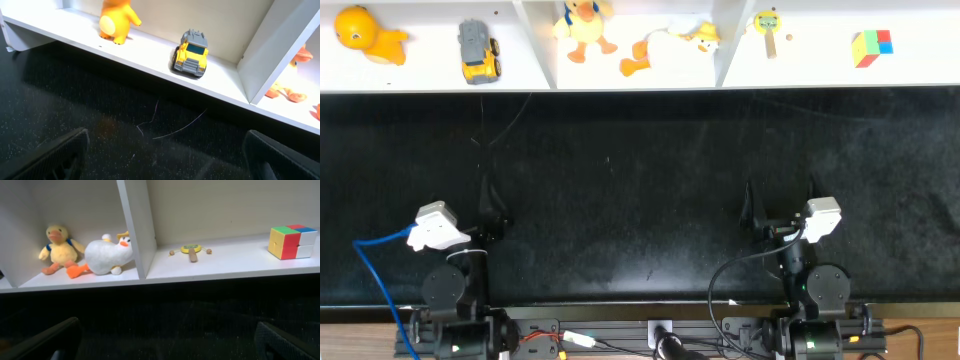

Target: Store Toys

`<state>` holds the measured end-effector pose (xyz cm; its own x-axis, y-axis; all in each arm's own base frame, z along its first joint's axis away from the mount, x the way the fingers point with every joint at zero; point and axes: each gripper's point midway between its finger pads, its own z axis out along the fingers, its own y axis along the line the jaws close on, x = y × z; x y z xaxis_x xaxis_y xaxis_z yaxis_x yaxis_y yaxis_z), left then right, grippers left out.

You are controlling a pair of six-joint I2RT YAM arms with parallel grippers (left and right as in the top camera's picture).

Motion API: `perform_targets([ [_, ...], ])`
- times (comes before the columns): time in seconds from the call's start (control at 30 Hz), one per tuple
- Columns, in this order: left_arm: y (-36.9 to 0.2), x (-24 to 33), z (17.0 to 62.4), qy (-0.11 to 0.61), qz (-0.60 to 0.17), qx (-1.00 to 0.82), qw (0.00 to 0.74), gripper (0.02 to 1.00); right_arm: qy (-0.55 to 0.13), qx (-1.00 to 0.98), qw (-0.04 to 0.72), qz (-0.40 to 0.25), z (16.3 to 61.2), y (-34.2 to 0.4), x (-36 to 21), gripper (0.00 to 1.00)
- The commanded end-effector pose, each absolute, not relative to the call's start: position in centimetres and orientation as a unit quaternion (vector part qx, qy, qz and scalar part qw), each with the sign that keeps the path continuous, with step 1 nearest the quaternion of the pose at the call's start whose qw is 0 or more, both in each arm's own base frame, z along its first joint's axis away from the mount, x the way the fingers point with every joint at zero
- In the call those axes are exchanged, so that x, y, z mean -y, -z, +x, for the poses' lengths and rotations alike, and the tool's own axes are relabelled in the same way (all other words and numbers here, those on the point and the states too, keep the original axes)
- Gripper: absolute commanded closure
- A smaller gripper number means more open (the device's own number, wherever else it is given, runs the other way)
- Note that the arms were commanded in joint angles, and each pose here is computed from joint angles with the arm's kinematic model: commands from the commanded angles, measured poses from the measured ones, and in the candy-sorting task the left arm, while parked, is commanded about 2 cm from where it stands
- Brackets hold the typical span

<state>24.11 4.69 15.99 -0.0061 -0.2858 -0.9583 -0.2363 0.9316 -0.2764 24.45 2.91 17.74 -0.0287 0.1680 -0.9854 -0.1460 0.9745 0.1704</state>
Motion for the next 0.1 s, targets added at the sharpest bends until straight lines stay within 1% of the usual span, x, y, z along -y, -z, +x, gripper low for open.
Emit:
perform_targets([
  [0.03,-15.87,-4.57,24.14,0.02,-0.18,-0.708,0.682,0.02,-0.113,-0.709,0.696,0.01,24.49,-17.34,-2.9,0.005],
  [0.1,-15.87,-4.57,24.14,0.02,-0.18,-0.708,0.682,0.02,-0.113,-0.709,0.696,0.01,24.49,-17.34,-2.9,0.005],
])
